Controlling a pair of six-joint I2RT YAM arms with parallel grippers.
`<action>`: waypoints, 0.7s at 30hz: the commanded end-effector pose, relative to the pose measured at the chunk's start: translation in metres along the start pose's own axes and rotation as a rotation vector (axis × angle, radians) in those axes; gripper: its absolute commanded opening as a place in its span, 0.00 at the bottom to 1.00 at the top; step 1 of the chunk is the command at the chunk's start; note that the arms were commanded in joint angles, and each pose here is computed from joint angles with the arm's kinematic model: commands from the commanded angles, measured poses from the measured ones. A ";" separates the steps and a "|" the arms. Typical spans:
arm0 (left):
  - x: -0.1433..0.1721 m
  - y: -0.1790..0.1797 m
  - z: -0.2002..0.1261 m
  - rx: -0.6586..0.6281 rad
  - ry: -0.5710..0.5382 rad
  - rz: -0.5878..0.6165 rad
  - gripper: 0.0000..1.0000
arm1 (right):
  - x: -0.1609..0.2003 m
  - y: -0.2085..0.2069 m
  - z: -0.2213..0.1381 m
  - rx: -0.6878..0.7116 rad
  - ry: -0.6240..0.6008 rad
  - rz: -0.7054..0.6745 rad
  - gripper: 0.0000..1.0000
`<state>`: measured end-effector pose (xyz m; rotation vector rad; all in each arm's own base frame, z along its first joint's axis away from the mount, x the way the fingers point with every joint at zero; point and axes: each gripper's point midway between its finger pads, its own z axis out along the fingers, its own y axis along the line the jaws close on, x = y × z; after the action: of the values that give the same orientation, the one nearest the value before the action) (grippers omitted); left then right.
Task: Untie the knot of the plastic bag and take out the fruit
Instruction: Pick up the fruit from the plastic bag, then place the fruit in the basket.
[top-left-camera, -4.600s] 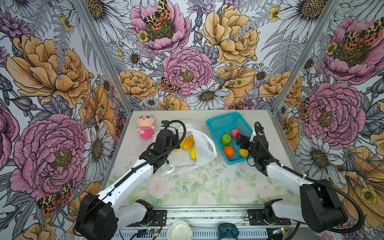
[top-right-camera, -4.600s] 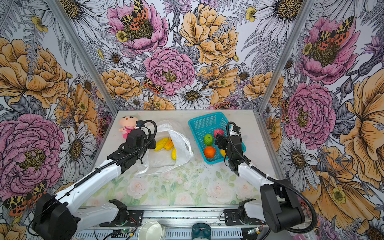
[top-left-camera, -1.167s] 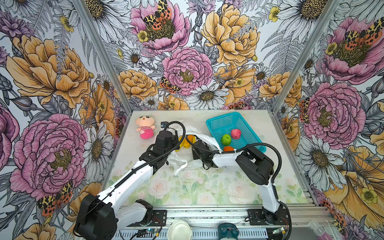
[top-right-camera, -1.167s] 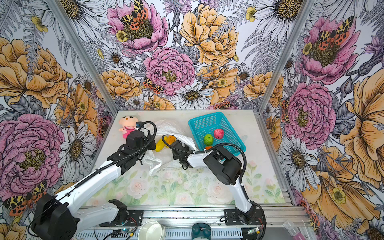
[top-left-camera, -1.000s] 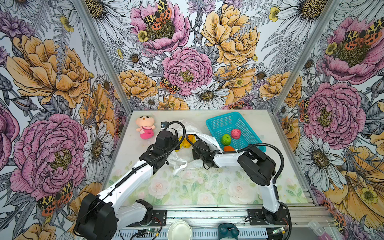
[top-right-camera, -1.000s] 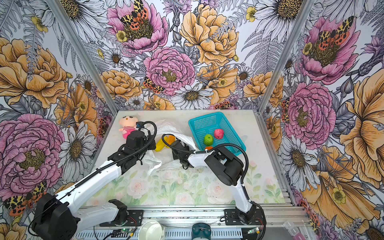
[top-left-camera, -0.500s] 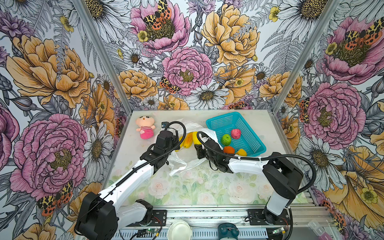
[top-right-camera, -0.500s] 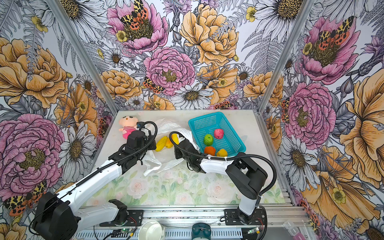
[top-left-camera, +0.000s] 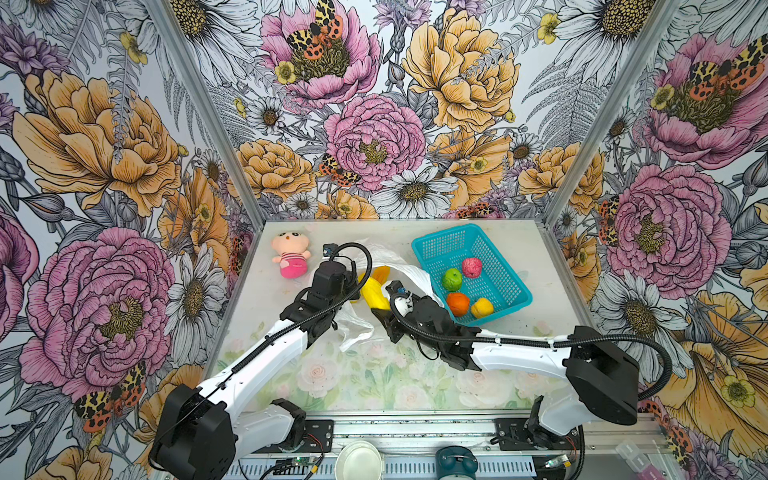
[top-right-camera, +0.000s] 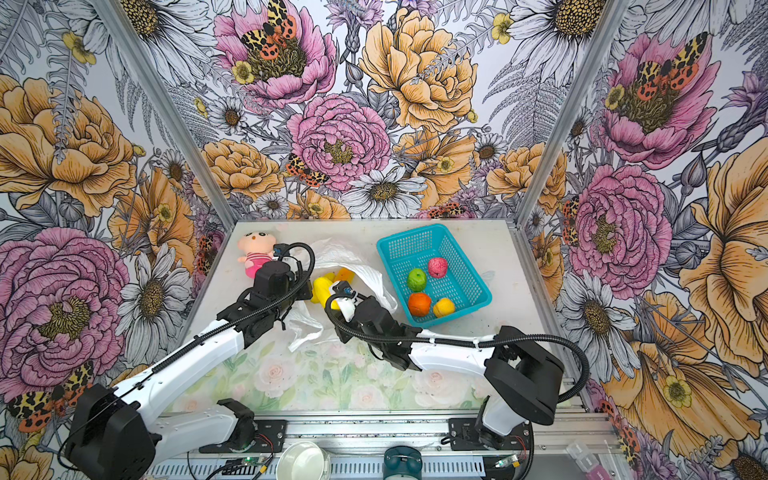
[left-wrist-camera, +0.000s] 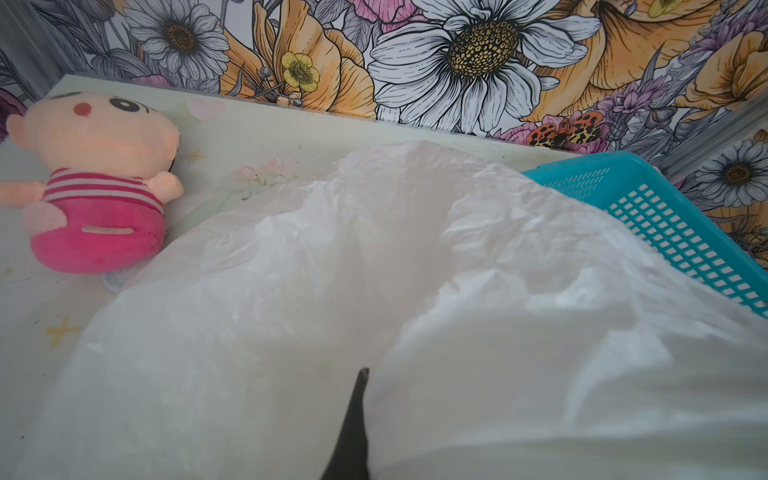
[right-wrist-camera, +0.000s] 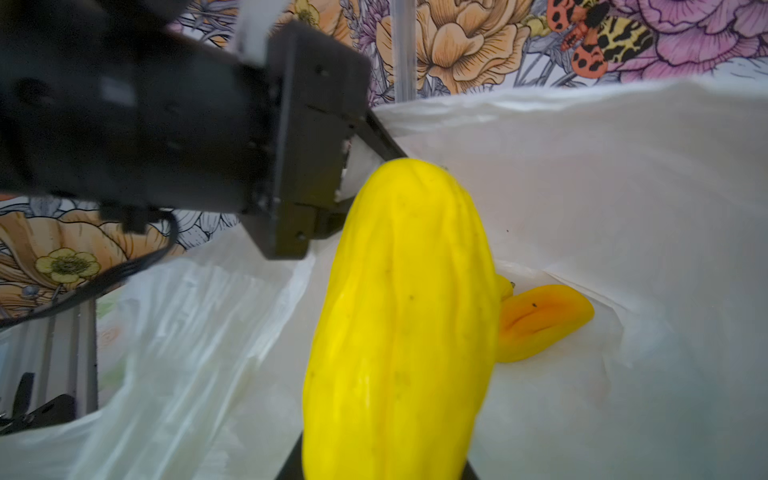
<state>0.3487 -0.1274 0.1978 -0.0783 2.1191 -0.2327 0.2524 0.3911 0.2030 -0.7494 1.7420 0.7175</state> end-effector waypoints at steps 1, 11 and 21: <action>-0.007 -0.002 -0.001 0.018 -0.017 -0.010 0.00 | -0.032 0.000 -0.027 0.000 -0.120 -0.045 0.13; -0.006 -0.003 0.001 0.024 -0.012 -0.018 0.00 | -0.072 -0.014 -0.124 0.032 -0.321 -0.039 0.16; -0.005 -0.003 0.003 0.031 -0.006 -0.022 0.00 | -0.080 -0.082 -0.210 0.360 -0.496 0.038 0.02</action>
<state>0.3494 -0.1278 0.1982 -0.0771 2.1195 -0.2478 0.1953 0.2210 0.3378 -0.3902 1.3257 0.6918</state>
